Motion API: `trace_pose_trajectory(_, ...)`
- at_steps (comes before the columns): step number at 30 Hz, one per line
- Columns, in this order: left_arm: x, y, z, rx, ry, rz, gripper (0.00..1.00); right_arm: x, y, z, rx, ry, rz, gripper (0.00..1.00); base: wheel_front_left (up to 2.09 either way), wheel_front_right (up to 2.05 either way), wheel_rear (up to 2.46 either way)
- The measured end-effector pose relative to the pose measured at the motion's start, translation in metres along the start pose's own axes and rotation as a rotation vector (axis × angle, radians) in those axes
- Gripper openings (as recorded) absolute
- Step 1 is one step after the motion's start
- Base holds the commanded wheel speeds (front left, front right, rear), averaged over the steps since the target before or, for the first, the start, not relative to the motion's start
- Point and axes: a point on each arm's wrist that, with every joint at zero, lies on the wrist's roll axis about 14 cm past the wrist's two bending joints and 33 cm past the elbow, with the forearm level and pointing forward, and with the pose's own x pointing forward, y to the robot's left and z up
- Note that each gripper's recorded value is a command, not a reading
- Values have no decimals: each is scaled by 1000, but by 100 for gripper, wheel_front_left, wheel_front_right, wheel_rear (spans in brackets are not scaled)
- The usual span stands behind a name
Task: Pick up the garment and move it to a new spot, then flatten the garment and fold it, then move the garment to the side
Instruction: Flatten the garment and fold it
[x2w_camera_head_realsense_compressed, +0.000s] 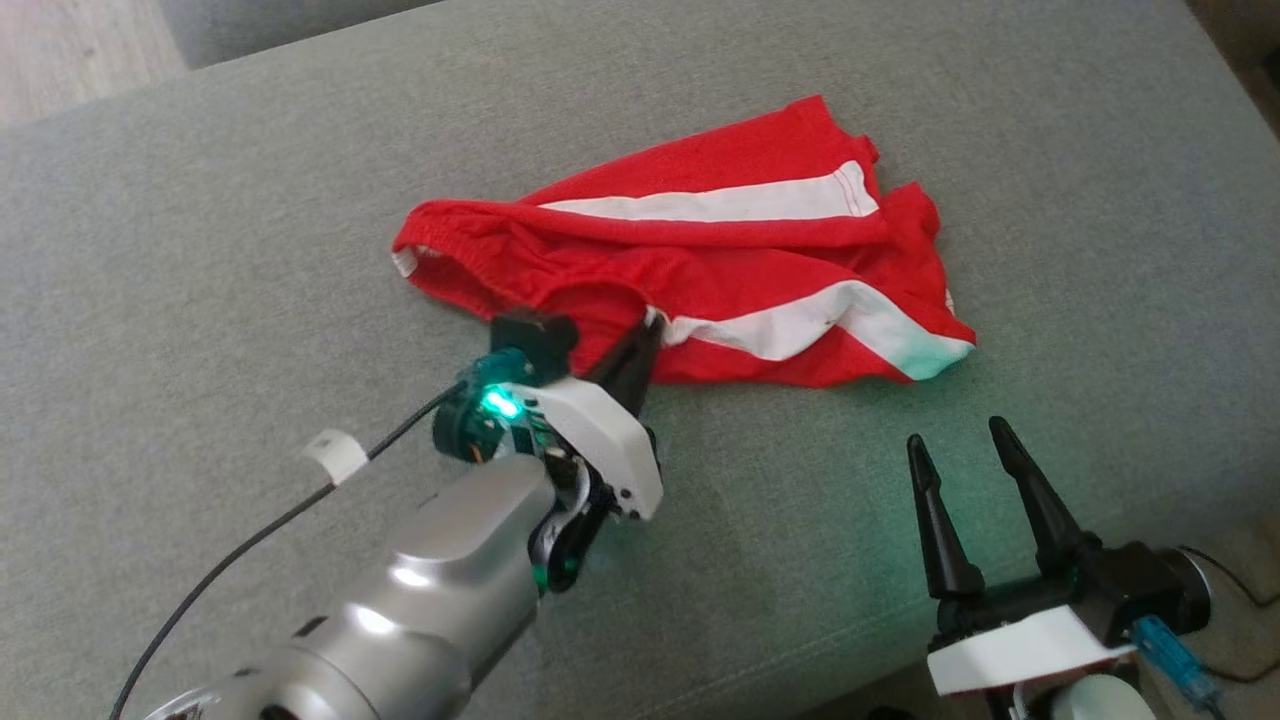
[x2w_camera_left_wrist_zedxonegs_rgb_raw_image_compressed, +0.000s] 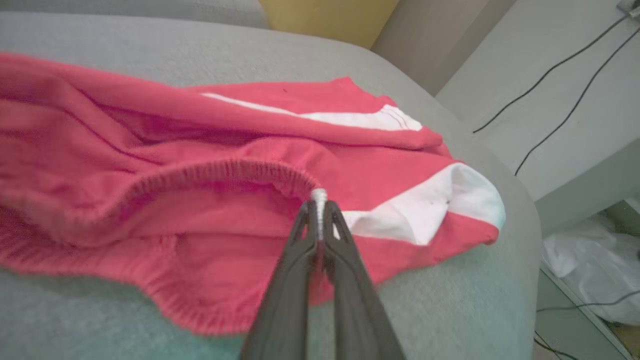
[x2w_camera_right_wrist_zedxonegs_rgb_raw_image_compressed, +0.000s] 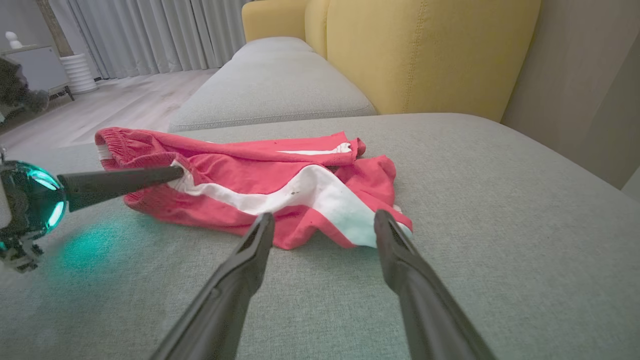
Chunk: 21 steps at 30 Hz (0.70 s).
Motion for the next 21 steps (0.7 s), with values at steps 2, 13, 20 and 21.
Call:
trace_pose_trajectory(2,-1,-2,-4,-12,16,-13,0,1,1,0,0,-1,3,100,0,0,0)
trace_pose_trajectory(13,-27,-11,38,-35,-178,-21,0,6,9,12,5,-49,42,100,0,0,0)
trace_pose_trajectory(20,-87,35,75,-10,-351,150,0,0,37,2,19,-25,140,100,0,0,0)
trace_pose_trajectory(21,-99,44,74,2,-363,182,0,1,42,2,19,-28,157,100,0,0,0)
